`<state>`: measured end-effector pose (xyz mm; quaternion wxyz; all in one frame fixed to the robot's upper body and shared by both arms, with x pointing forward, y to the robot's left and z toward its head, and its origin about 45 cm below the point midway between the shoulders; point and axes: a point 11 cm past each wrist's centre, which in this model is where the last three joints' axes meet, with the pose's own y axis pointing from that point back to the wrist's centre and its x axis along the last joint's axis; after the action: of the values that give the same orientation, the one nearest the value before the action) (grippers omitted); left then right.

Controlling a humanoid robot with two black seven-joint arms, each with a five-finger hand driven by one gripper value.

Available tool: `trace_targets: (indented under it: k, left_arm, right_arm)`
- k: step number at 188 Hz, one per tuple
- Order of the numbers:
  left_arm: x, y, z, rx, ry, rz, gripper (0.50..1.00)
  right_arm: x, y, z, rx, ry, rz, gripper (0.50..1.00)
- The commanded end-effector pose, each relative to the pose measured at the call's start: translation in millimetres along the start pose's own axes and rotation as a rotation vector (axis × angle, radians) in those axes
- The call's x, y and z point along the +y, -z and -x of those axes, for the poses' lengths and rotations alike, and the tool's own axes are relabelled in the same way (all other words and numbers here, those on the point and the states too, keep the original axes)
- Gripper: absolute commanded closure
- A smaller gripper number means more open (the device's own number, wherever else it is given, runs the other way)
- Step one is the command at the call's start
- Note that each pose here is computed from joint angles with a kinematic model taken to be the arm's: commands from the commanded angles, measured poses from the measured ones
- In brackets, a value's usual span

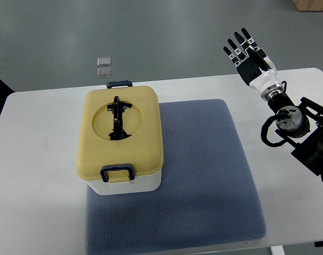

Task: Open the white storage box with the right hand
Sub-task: 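Move the right hand over the box toward the black lid handle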

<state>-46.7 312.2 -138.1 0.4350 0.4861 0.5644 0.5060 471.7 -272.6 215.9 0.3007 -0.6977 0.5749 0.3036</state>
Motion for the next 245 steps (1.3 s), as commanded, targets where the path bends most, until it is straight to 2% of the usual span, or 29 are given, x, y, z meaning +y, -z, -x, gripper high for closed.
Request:
trace_targets:
  k: [1, 99, 130, 161, 186, 200, 221, 245]
  left_arm:
    - [0, 0, 0, 0.001, -0.001, 0.0, 0.5]
    - [0, 1, 2, -0.007, 0.007, -0.008, 0.5]
    - [0, 2, 16, -0.012, 0.047, -0.01, 0.5]
    - [0, 2, 21, -0.013, 0.061, -0.011, 0.5]
    - [0, 2, 20, -0.013, 0.059, -0.011, 0.5]
    - [0, 2, 20, -0.013, 0.059, -0.011, 0.5]
    - [0, 3, 22, -0.013, 0.064, -0.012, 0.5]
    - [0, 3, 22, -0.013, 0.064, -0.012, 0.5]
  right_arm:
    - [0, 0, 0, 0.0, 0.0, 0.0, 0.57]
    - [-4, 1, 6, 0.003, 0.012, -0.002, 0.57]
    - [-17, 10, 28, 0.019, 0.067, -0.01, 0.57]
    - [-28, 20, 75, 0.214, 0.231, 0.025, 0.57]
    - [-34, 18, 127, 0.552, 0.443, 0.075, 0.57]
    - [-33, 16, 143, 0.74, 0.531, 0.103, 0.57]
    - [-29, -10, 166, 1.087, 0.705, 0.224, 0.57]
    - [-23, -22, 190, 1.296, 0.874, 0.267, 0.57]
